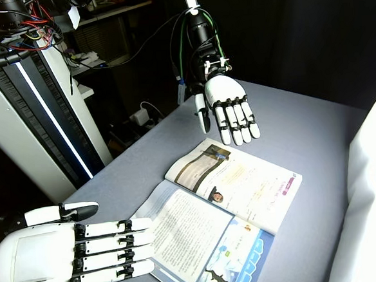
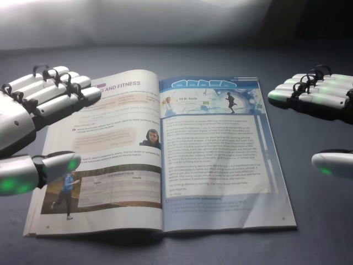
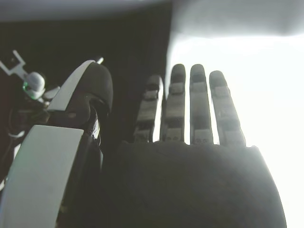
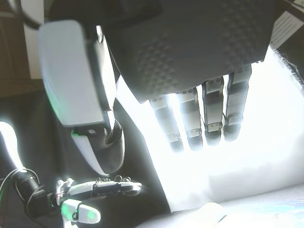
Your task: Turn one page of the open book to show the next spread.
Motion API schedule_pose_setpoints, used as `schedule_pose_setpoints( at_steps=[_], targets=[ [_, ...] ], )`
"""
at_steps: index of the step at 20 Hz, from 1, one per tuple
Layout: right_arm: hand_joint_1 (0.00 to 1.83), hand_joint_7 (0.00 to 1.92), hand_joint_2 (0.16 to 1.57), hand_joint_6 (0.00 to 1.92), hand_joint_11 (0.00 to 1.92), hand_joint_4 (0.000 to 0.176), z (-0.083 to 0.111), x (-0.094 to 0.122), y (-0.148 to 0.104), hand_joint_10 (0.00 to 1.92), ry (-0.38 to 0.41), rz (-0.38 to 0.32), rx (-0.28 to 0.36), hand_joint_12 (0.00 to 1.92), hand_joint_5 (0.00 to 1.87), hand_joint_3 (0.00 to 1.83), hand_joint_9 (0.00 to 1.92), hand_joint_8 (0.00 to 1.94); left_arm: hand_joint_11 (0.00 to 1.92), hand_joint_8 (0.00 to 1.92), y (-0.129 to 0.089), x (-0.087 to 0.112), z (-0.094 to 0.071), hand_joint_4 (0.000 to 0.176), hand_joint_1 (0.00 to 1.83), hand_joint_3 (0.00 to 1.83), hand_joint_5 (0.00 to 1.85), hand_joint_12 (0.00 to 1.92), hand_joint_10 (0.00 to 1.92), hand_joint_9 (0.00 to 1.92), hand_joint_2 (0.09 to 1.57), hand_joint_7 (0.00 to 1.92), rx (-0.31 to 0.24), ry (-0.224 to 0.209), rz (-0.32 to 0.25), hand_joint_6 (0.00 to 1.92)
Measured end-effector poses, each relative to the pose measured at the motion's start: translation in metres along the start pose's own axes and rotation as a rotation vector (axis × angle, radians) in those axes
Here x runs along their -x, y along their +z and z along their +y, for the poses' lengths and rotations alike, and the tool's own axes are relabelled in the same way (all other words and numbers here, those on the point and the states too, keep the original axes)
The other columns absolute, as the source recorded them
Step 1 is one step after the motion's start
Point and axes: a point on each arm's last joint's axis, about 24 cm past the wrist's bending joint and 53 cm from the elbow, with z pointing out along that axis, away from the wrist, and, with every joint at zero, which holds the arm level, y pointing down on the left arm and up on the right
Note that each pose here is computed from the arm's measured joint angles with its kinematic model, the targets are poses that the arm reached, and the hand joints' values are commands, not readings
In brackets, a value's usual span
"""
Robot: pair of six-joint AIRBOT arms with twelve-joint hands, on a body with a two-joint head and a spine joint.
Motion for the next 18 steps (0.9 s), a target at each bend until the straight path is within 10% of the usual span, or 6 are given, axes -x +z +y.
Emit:
schedule_pose_setpoints(
  at_steps=[10,12,15,18],
  targets=[
    [0.13,0.0,1.36,0.0,0.0,0.0,0.026,-0.012,0.013,0.0,-0.189,0.077,0.032,0.0,0.0,0.02,0.0,0.0,0.0,0.0,0.0,-0.002,0.002,0.0,0.15,0.0,0.01,0.0,0.0,0.0,1.42,0.0,0.009,-0.001,0.006,0.0],
    [0.15,0.0,1.35,0.0,0.0,0.0,0.029,-0.02,0.016,0.0,-0.225,0.138,0.033,0.0,0.01,0.02,0.0,0.0,0.0,0.0,-0.003,-0.001,0.005,0.038,0.21,0.0,0.01,0.0,0.0,0.0,1.41,0.0,0.019,0.002,0.01,0.0],
    [0.09,0.0,1.34,0.01,0.0,0.0,0.028,-0.034,0.02,0.0,-0.239,0.227,0.02,0.0,0.03,0.01,0.0,0.0,0.0,0.0,-0.005,0.005,0.013,0.0,0.2,0.0,0.04,0.0,0.0,0.0,1.41,0.0,0.051,-0.006,-0.005,0.01],
    [0.07,0.0,1.33,0.01,0.0,0.0,0.021,-0.056,0.022,0.0,-0.234,0.314,0.005,0.0,0.04,0.0,0.0,0.0,0.0,0.0,-0.009,0.006,0.015,0.001,0.27,0.0,0.06,0.0,0.0,0.0,1.41,0.0,0.064,0.006,-0.001,0.01]
  ],
)
